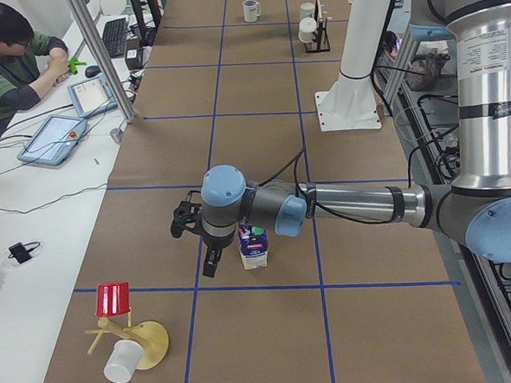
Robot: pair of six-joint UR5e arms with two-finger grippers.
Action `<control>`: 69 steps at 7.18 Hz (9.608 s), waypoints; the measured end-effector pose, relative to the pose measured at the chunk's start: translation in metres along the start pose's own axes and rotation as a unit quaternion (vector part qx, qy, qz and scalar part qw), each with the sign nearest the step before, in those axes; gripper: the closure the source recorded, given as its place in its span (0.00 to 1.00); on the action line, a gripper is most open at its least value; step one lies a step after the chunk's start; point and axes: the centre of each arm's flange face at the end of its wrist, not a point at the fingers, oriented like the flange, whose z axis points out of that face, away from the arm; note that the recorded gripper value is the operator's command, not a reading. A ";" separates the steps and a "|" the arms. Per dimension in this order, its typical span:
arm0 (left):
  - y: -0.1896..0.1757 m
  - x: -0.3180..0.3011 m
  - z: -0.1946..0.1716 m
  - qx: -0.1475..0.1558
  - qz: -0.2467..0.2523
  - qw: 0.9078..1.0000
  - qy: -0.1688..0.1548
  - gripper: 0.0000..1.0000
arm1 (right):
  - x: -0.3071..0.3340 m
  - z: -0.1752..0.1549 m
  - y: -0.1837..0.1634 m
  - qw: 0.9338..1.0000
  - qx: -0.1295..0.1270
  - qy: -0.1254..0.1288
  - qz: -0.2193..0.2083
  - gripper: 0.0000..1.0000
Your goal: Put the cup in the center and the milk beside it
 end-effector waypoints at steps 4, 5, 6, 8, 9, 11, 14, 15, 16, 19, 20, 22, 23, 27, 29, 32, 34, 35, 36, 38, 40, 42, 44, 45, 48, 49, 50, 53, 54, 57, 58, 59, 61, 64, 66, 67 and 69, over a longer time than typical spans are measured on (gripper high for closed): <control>-0.018 0.013 -0.015 0.068 0.056 0.996 0.001 0.01 | 0.017 0.015 0.024 1.000 0.003 0.000 -0.004 0.00; -0.019 0.014 -0.016 0.070 0.057 0.996 0.002 0.01 | 0.032 0.031 0.048 1.000 0.013 0.000 -0.010 0.01; -0.018 0.015 -0.017 0.072 0.059 0.996 0.002 0.01 | 0.045 0.048 0.072 1.000 0.015 0.000 -0.005 0.04; -0.016 0.016 -0.018 0.073 0.060 0.995 0.003 0.01 | 0.055 0.076 0.098 1.000 -0.006 0.005 0.002 0.26; -0.016 0.017 -0.019 0.074 0.062 0.995 0.004 0.01 | 0.050 0.091 0.103 1.000 -0.021 0.012 -0.004 0.45; -0.017 0.020 -0.023 0.078 0.066 0.995 0.004 0.01 | 0.043 0.114 0.113 0.999 -0.046 0.019 -0.011 0.51; -0.018 0.022 -0.024 0.086 0.071 0.994 0.004 0.01 | 0.046 0.134 0.127 0.997 -0.070 0.042 -0.019 0.83; -0.017 0.022 -0.024 0.087 0.072 0.994 0.004 0.01 | 0.048 0.140 0.131 0.996 -0.076 0.048 -0.021 1.00; -0.017 0.021 -0.024 0.087 0.072 0.994 0.004 0.01 | 0.051 0.145 0.133 0.995 -0.082 0.053 -0.021 1.00; -0.017 0.020 -0.023 0.086 0.071 0.994 0.004 0.01 | 0.038 0.136 0.119 0.996 -0.059 0.051 -0.042 1.00; -0.016 0.019 -0.021 0.085 0.070 0.994 0.004 0.01 | 0.019 0.118 0.104 0.997 -0.035 0.043 -0.058 1.00; -0.014 0.017 -0.019 0.082 0.068 0.994 0.003 0.01 | -0.040 0.075 0.043 0.995 0.023 -0.011 -0.098 1.00; -0.013 0.016 -0.018 0.081 0.068 0.994 0.003 0.01 | -0.076 0.058 0.004 0.991 0.045 -0.042 -0.115 1.00; -0.002 0.011 -0.014 0.074 0.061 0.995 0.003 0.01 | -0.332 0.040 -0.105 0.992 0.030 -0.119 -0.037 1.00; 0.001 0.010 -0.012 0.071 0.059 0.996 0.003 0.01 | -0.489 0.049 -0.099 0.996 0.008 -0.082 0.019 1.00; 0.008 0.007 -0.010 0.068 0.056 0.996 0.003 0.01 | -0.672 0.053 -0.055 0.993 -0.054 -0.027 0.105 1.00; 0.008 0.007 -0.009 0.067 0.055 0.996 0.003 0.01 | -0.740 0.071 -0.040 0.991 -0.068 0.003 0.119 1.00; 0.009 0.006 -0.008 0.066 0.055 0.996 0.003 0.01 | -0.756 0.077 -0.037 0.990 -0.071 0.009 0.119 1.00; 0.009 0.005 -0.008 0.065 0.054 0.996 0.003 0.01 | -0.763 0.078 -0.035 0.991 -0.071 0.008 0.117 1.00; 0.009 0.004 -0.007 0.064 0.054 0.996 0.003 0.01 | -0.772 0.081 -0.031 0.992 -0.061 -0.001 0.110 0.82; 0.010 0.004 -0.006 0.064 0.053 0.997 0.003 0.01 | -0.773 0.088 -0.030 0.993 -0.051 -0.011 0.108 0.17; 0.010 0.004 -0.005 0.063 0.053 0.997 0.003 0.01 | -0.775 0.081 -0.036 0.994 -0.020 -0.025 0.106 0.00; 0.011 0.001 -0.002 0.060 0.050 0.997 0.003 0.01 | -0.758 0.039 -0.065 0.993 0.024 -0.049 0.108 0.00; 0.011 0.000 -0.001 0.059 0.049 0.997 0.004 0.01 | -0.733 0.019 -0.087 0.992 0.038 -0.057 0.104 0.00; 0.015 -0.003 0.005 0.069 0.062 0.995 0.023 0.01 | -0.544 0.025 -0.159 0.997 0.062 0.002 0.048 0.00; 0.014 0.001 0.003 0.082 0.066 0.994 0.029 0.01 | -0.464 0.030 -0.175 0.998 0.054 0.022 0.030 0.00; 0.013 0.004 0.000 0.092 0.062 0.993 0.033 0.01 | -0.382 0.031 -0.183 0.999 0.037 0.027 0.000 0.00; 0.012 0.010 -0.003 0.099 0.060 0.992 0.046 0.01 | -0.164 0.028 -0.149 0.998 -0.008 0.027 -0.053 0.00; 0.013 0.011 -0.003 0.097 0.059 0.992 0.055 0.01 | -0.085 0.026 -0.114 0.999 -0.025 0.012 -0.044 0.00; 0.012 0.011 -0.002 0.077 0.039 0.994 0.060 0.01 | 0.082 0.042 0.022 0.995 -0.074 0.035 -0.053 0.00; 0.009 0.018 -0.007 0.066 0.013 0.996 0.059 0.01 | 0.094 0.042 0.036 0.994 -0.078 0.037 -0.060 0.00; 0.013 0.028 -0.015 0.057 -0.021 0.996 0.059 0.01 | 0.098 0.042 0.042 0.994 -0.079 0.037 -0.061 0.00; 0.030 0.050 -0.012 0.039 -0.068 0.995 0.059 0.01 | 0.099 0.042 0.045 0.994 -0.079 0.036 -0.062 0.00; 0.069 0.084 0.019 0.020 -0.089 0.995 0.041 0.01 | 0.102 0.046 0.046 0.994 -0.082 0.035 -0.060 0.00; 0.085 0.090 0.031 0.012 -0.094 0.995 0.033 0.02 | 0.103 0.048 0.048 0.994 -0.084 0.035 -0.059 0.00; 0.087 0.092 0.035 0.010 -0.096 0.995 0.028 0.08 | 0.104 0.048 0.048 0.994 -0.084 0.035 -0.058 0.00; 0.088 0.097 0.042 0.007 -0.099 0.995 0.022 0.35 | 0.104 0.049 0.048 0.994 -0.085 0.034 -0.058 0.00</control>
